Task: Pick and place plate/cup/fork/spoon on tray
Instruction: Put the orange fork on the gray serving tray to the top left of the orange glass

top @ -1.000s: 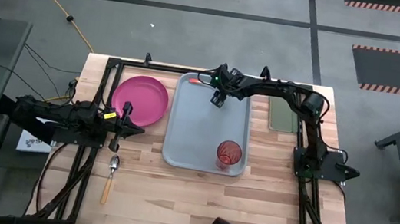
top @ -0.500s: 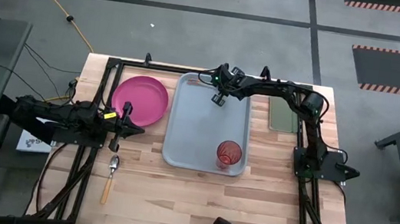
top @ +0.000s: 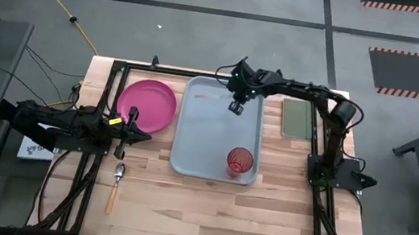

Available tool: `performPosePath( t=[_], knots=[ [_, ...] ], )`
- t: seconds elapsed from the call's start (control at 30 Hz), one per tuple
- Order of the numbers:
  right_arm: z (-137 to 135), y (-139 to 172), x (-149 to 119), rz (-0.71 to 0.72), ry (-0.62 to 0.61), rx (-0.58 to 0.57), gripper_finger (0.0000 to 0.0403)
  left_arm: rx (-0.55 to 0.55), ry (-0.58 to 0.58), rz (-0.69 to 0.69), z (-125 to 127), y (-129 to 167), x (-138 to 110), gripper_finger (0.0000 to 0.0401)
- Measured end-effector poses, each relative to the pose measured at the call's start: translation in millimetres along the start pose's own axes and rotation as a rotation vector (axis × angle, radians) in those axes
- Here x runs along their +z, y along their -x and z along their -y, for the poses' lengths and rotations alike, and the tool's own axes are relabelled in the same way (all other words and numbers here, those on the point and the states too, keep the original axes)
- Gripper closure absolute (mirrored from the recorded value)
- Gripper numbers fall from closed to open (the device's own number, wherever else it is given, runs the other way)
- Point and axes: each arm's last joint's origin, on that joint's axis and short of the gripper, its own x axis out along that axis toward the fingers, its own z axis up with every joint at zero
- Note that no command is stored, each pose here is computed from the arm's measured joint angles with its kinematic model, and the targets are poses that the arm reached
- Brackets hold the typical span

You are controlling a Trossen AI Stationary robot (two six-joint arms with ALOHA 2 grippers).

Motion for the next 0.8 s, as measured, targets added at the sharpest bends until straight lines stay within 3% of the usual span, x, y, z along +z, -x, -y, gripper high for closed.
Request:
performPosePath(
  t=[0.13,0.23,0.57,0.8],
  knots=[
    [3,-1,-13,-0.06,-0.041,0.243,0.0402,0.0,0.0,0.0,0,0,0,0.04],
    [3,-11,-19,-0.088,-0.051,0.346,0.0402,0.0,0.0,0.0,0,0,0,0.04],
    [23,-16,-19,-0.029,-0.124,0.292,0.0402,0.0,0.0,0.0,0,0,0,0.04],
    [30,-38,-22,-0.037,-0.186,0.276,0.0403,0.0,0.0,0.0,0,0,0,0.04]
  ],
)
